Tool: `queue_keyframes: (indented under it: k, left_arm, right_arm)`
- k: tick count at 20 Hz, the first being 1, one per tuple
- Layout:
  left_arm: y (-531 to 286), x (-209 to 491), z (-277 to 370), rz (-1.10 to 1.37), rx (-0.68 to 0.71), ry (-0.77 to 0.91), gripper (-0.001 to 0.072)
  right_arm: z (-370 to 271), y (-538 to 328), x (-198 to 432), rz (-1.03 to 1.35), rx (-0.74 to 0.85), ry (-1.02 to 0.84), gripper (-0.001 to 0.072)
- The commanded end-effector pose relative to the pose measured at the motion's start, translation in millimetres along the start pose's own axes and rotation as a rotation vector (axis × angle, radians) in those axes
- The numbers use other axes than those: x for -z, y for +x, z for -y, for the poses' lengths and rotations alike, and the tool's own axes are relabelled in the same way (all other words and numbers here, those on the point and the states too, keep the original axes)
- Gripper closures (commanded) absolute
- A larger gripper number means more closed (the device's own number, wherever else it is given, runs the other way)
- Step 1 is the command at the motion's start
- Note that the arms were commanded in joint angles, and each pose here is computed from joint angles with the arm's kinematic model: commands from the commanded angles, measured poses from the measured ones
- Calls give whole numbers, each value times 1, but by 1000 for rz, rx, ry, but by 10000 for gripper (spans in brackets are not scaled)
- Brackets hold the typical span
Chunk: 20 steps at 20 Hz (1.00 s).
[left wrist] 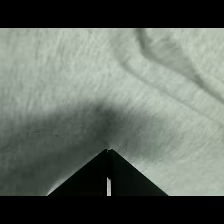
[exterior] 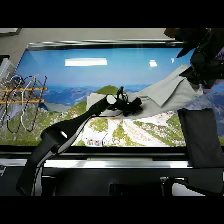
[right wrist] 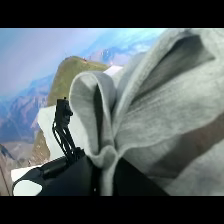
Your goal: Fold the clothes and pants, and hang the long-sleeved shirts on hangers.
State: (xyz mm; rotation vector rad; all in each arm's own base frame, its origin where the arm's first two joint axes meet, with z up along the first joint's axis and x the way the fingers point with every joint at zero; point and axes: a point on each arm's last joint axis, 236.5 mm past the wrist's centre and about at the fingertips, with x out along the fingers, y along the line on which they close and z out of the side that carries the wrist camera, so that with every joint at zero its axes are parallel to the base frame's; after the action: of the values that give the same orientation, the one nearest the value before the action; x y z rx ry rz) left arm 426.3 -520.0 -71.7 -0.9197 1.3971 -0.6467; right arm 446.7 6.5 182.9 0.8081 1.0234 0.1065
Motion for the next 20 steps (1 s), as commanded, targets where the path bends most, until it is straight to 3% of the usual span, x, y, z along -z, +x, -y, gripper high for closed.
queue_keyframes:
  k: [1,7,13,20]
  left_arm:
    - [-52,-11,-7,-71,-89,130,695]
    - [-267,-87,-6,109,-363,330,692]
    - [-458,-109,14,408,-421,304,691]
    - [-540,-107,1,535,-447,234,691]
  right_arm:
    - [-11,1,-5,26,-34,69,677]
    - [-86,45,35,-11,-106,-6,677]
    - [-152,139,112,-141,-168,-132,677]
    - [-165,257,182,-216,-161,-104,677]
